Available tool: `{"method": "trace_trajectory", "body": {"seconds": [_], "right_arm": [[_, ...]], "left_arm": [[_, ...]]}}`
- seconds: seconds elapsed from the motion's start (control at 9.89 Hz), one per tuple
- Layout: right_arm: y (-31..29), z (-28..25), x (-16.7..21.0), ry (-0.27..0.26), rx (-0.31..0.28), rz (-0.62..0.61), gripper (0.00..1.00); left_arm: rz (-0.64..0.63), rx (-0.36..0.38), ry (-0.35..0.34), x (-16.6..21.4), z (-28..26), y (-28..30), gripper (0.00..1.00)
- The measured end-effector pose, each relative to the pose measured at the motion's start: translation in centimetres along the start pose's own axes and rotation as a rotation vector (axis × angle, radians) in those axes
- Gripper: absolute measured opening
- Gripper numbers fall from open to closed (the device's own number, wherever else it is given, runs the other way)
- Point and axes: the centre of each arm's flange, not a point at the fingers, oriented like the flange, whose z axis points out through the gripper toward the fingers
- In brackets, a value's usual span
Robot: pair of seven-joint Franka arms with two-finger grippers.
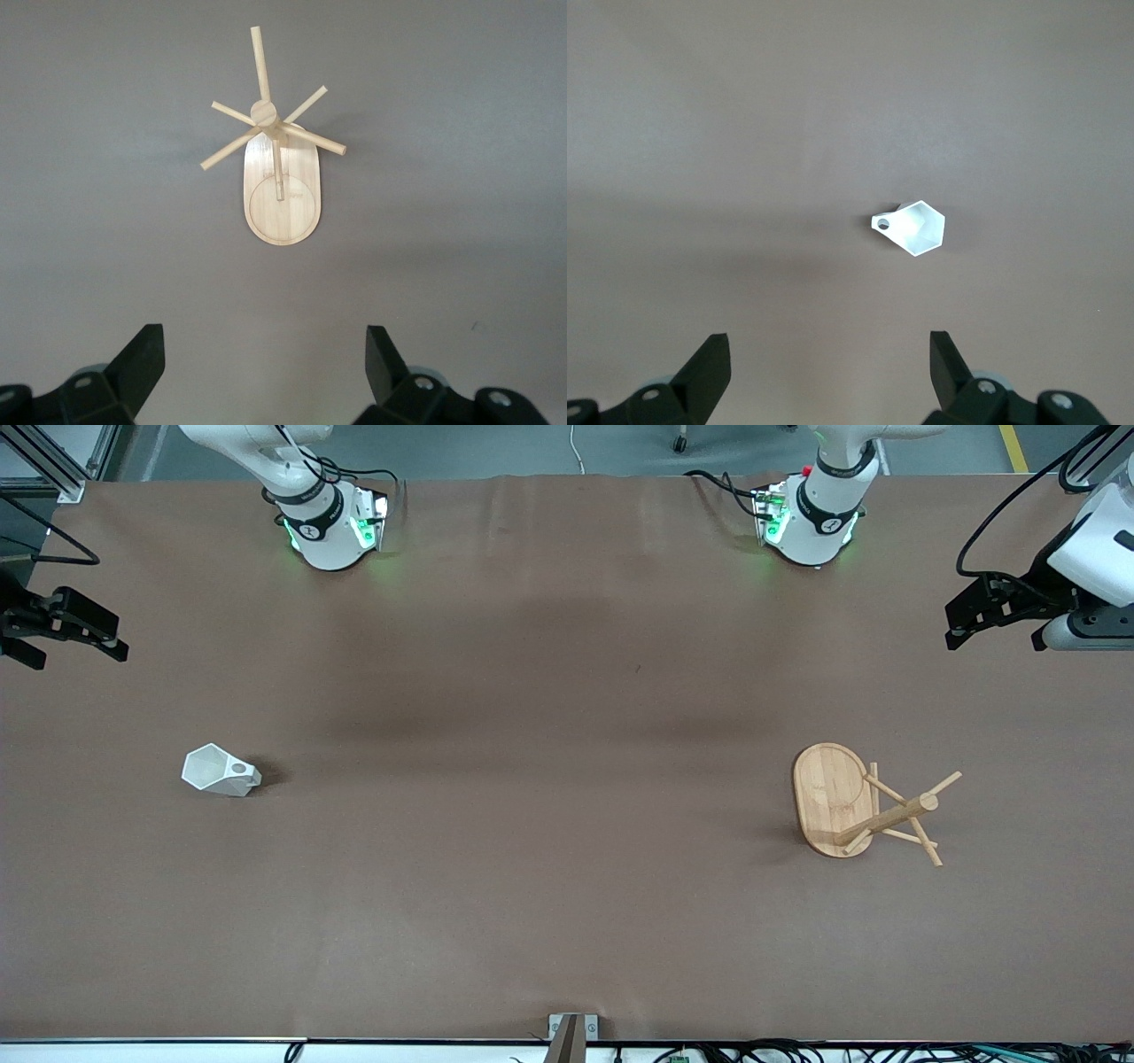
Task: Hang cup on rack
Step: 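Move the right gripper down toward the white cup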
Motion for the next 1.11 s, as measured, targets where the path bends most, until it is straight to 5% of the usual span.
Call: {"method": "trace_trajectory", "body": {"seconds": [1.11], "right_arm": [[3.6,4.9,1.6,-0.002,-0.004,0.047,0.99]], "left_arm": [[-0.005,0.000,-0.009,0.3,0.5,-0.3,1.00]]}}
